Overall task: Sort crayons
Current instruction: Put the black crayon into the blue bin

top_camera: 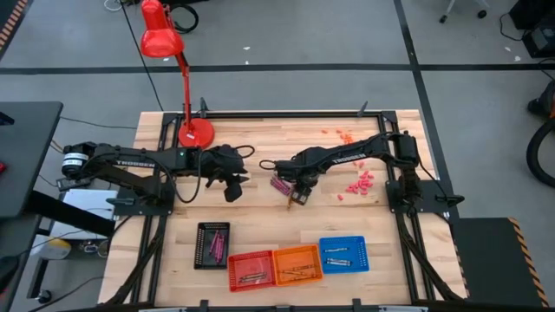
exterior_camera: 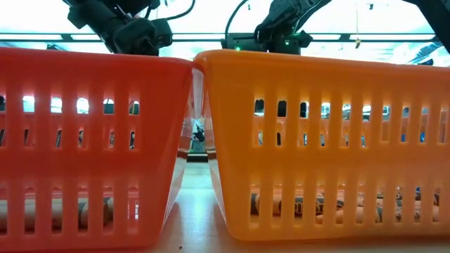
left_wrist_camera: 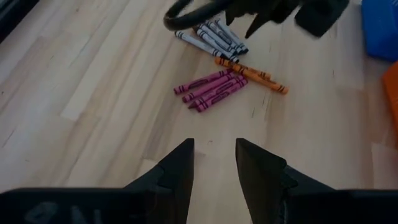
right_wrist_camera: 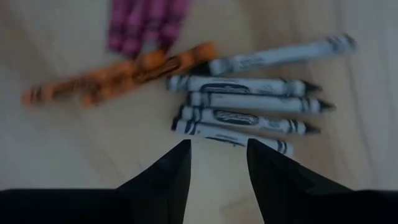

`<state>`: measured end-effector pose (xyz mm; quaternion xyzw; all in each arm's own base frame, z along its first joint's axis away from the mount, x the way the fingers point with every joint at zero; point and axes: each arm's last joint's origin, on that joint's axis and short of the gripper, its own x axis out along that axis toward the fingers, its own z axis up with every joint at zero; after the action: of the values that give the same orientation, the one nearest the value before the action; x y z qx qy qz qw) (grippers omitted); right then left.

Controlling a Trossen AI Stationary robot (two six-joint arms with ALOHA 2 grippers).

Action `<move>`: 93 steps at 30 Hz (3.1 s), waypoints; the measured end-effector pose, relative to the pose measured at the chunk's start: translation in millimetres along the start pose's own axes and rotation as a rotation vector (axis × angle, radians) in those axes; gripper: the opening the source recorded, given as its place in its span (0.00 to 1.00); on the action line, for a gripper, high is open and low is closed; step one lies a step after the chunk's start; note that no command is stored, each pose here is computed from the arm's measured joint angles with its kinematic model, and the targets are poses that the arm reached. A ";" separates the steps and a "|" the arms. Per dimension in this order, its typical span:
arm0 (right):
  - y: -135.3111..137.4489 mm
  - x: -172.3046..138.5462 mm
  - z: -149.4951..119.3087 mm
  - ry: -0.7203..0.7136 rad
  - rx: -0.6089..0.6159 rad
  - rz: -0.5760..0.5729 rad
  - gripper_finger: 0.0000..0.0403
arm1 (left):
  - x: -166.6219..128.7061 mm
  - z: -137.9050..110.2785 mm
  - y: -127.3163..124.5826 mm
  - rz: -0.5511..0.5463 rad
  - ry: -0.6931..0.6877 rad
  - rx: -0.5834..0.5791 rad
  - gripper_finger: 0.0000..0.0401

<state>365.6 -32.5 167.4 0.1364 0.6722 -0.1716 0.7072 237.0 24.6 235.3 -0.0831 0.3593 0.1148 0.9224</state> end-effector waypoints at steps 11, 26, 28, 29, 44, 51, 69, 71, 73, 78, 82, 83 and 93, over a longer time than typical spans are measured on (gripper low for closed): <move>-3.5 0.2 0.1 0.012 -0.694 0.023 0.40 | 0.0 -2.9 0.5 0.005 0.030 0.038 0.32; -12.4 0.8 5.4 -0.021 -0.911 0.080 0.40 | 0.0 -1.8 0.0 0.003 0.018 -0.071 0.32; -13.7 0.9 6.4 -0.026 -0.905 0.077 0.40 | 0.0 -0.9 -0.2 0.001 0.009 -0.065 0.32; -14.3 0.9 6.5 -0.025 -0.903 0.078 0.40 | 0.0 -0.6 -0.2 0.000 0.006 -0.065 0.32; -14.8 13.5 -1.2 -0.014 -0.896 0.153 0.40 | 0.0 -0.5 -0.2 0.000 0.005 -0.079 0.32; -11.7 20.9 -6.4 -0.004 -0.913 0.108 0.40 | 0.0 -0.5 -0.2 0.000 0.005 -0.101 0.32; -14.7 28.4 -11.3 -0.011 -0.901 0.163 0.10 | 0.0 -0.5 -0.2 0.000 0.005 -0.103 0.32; -14.7 28.5 -11.3 -0.010 -0.901 0.162 0.05 | 0.0 -0.5 -0.2 0.000 0.005 -0.099 0.32; -14.6 28.5 -11.2 -0.011 -0.901 0.162 0.03 | 0.0 -0.5 -0.2 0.000 0.005 -0.099 0.32; -14.2 27.1 -9.6 -0.012 -0.861 0.161 0.06 | 0.0 -0.5 -0.2 0.001 0.005 -0.099 0.32; -12.8 20.3 -4.1 -0.006 -0.838 0.150 0.09 | 0.0 -0.5 -0.2 0.000 0.005 -0.099 0.32; -12.2 16.6 -1.8 -0.011 -0.834 0.139 0.09 | 0.0 -0.6 -0.2 0.000 0.006 -0.094 0.32; -4.5 -43.4 -3.2 -0.084 -0.765 0.108 0.08 | -0.1 -5.4 0.8 0.010 0.056 0.000 0.32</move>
<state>359.2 -32.7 210.7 -0.1094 0.6499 0.1235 0.7419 233.2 24.1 231.4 -0.0846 0.3855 0.1171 0.9113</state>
